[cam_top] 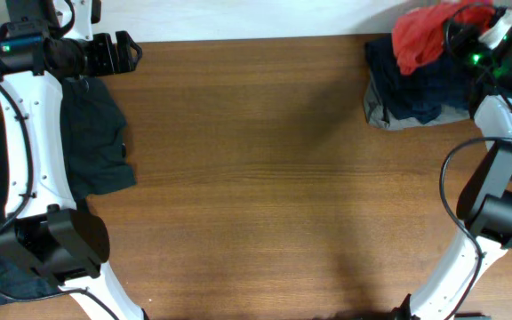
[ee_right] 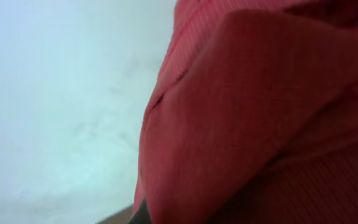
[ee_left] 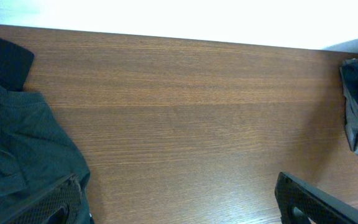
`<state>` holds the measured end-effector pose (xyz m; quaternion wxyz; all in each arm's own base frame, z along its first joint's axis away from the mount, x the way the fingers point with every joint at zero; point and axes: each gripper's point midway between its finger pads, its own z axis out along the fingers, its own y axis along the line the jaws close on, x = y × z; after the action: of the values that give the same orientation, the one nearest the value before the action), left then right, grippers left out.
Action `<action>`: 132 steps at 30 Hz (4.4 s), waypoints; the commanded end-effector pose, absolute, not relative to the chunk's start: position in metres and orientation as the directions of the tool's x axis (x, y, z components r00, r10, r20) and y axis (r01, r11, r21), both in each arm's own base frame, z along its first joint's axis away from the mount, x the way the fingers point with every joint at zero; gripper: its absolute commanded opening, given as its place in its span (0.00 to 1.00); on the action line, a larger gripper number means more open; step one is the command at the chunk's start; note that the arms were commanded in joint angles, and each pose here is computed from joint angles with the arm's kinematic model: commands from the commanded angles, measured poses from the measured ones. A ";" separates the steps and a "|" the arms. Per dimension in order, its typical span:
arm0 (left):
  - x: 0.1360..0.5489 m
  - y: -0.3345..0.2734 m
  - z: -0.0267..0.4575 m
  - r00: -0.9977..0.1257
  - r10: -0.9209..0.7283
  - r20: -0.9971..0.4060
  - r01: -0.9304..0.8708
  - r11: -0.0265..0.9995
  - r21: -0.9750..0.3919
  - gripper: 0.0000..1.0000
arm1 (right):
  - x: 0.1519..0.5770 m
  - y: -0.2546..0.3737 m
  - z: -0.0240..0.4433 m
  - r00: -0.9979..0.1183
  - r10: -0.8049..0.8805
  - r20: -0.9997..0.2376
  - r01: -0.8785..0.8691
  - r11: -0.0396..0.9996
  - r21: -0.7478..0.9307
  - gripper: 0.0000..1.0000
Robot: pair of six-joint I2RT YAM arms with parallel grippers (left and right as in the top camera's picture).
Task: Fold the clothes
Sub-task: 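Lift and carry the red bundle right onto the navy clothing stack, then release the red bundle on the stack and press it flat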
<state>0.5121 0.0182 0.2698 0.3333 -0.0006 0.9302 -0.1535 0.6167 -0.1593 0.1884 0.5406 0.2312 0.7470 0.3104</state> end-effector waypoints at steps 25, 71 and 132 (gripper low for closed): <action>0.510 0.015 0.287 -0.750 -0.076 -0.657 0.133 0.956 -0.263 0.99 | 0.533 -0.165 0.212 -0.512 0.610 -0.605 0.210 0.772 0.600 0.45; 0.550 0.016 0.194 -0.824 -0.069 -0.562 0.116 0.951 -0.288 0.99 | 0.605 -0.206 -0.033 -0.586 0.126 -0.800 0.111 0.991 0.075 0.99; 0.550 0.022 0.193 -0.825 -0.072 -0.560 0.099 0.958 -0.269 0.99 | 0.436 0.117 0.402 -0.445 -0.276 -0.852 -0.483 0.875 -0.031 0.99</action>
<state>0.5483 0.0221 0.1942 0.2938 -0.0024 0.9444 -0.1474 0.4293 0.1352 0.4041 0.4690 -0.2368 0.8338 0.1693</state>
